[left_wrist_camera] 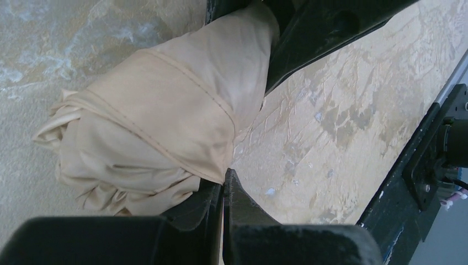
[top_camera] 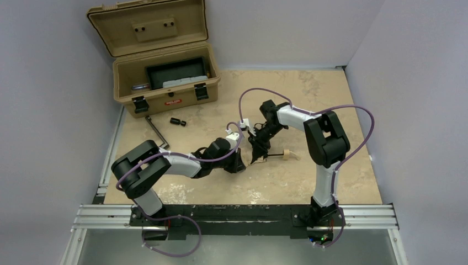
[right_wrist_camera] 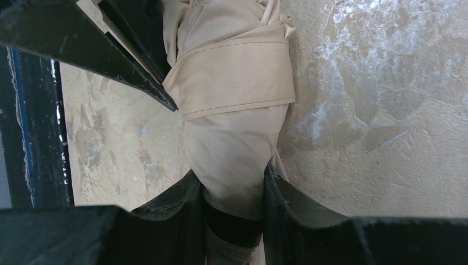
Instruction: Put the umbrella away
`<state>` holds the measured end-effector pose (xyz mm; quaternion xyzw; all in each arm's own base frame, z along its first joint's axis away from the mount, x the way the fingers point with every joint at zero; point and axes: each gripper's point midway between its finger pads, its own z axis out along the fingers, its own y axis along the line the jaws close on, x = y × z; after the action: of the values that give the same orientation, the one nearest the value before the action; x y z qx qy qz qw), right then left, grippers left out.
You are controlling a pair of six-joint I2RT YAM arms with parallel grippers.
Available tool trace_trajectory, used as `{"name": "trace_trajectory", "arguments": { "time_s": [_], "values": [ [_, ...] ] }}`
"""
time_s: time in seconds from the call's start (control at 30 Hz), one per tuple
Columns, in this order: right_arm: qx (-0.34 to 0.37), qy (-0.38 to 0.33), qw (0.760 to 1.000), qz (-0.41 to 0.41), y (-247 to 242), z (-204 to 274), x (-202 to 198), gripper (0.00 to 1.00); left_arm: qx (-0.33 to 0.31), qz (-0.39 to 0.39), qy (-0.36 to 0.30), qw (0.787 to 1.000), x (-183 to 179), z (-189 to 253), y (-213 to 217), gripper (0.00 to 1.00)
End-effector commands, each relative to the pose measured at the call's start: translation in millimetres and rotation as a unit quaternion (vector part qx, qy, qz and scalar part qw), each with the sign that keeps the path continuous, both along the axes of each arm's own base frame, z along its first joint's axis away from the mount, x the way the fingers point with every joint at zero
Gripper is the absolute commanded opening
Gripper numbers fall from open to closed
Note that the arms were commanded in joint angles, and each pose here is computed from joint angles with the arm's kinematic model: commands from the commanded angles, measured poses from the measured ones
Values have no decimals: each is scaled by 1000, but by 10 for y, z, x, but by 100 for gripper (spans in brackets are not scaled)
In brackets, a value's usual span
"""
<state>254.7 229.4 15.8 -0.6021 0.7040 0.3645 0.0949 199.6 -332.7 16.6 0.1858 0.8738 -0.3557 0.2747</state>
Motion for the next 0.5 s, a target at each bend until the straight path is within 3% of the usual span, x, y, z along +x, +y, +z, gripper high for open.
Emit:
{"name": "trace_trajectory", "arguments": {
  "time_s": [0.0,0.1,0.33,0.47],
  "values": [
    [-125,25,992,-5,-401,-579,-105,0,14,-45,32,998,-192,-160,-37,0],
    [-125,28,992,-4,-407,-584,-122,0,37,-33,31,998,-153,-241,21,0],
    [-124,25,992,-1,-414,-571,-128,0,162,37,37,985,-59,-481,470,0],
    [-124,25,992,-2,-408,-568,-119,0,190,51,37,980,-81,-510,606,0]
  ]
}}
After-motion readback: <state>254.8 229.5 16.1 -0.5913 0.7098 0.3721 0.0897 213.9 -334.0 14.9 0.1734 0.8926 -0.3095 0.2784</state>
